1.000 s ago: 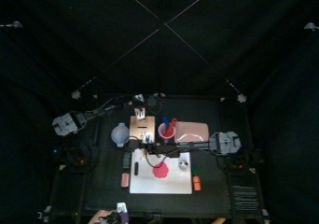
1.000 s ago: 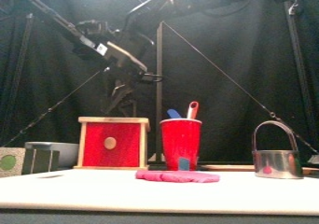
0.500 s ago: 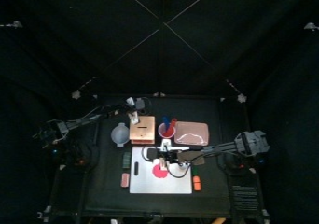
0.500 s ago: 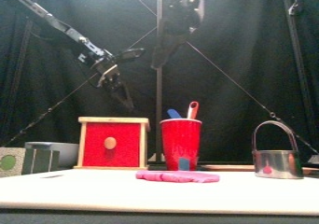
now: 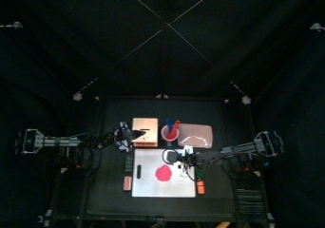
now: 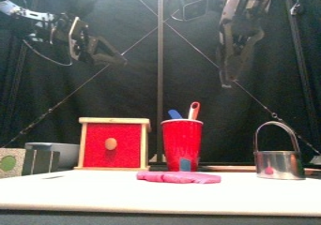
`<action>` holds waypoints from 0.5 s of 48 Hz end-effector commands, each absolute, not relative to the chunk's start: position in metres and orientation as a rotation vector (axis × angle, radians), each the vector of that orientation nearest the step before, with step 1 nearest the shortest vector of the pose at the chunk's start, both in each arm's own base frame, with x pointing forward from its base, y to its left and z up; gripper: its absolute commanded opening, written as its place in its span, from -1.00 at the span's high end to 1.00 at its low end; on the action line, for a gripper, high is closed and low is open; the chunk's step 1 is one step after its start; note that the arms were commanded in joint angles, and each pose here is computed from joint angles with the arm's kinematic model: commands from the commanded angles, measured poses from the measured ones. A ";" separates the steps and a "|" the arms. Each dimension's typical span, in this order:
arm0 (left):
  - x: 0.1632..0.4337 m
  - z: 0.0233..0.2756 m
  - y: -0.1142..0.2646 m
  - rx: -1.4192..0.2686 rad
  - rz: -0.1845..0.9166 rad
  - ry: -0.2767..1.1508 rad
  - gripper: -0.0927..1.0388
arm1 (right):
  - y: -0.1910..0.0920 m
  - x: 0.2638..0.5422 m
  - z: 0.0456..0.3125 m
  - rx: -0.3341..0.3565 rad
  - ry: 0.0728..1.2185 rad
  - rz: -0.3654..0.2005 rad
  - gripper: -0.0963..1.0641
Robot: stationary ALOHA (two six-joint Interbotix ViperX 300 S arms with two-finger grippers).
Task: Get the cutter from the drawer then cut the dough then place the extra dough in the bowl
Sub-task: Cut the dough
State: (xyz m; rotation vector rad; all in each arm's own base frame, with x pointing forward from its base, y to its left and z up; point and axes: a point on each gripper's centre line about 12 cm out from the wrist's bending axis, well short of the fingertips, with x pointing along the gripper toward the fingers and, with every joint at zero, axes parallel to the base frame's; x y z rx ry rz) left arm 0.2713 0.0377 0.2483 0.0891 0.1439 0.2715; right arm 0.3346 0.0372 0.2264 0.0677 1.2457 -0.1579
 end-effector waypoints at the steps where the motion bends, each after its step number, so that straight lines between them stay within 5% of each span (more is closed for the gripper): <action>1: 0.272 0.252 0.033 0.063 0.261 0.122 0.37 | 0.037 0.330 0.236 0.082 1.235 -0.157 -0.71; 13: 0.272 0.251 0.029 0.028 0.251 0.115 0.22 | 0.044 0.316 0.204 0.179 1.352 -0.145 -0.71; 24: 0.270 0.242 0.026 0.025 0.238 0.142 0.21 | 0.046 0.322 0.178 0.193 1.331 -0.134 -0.69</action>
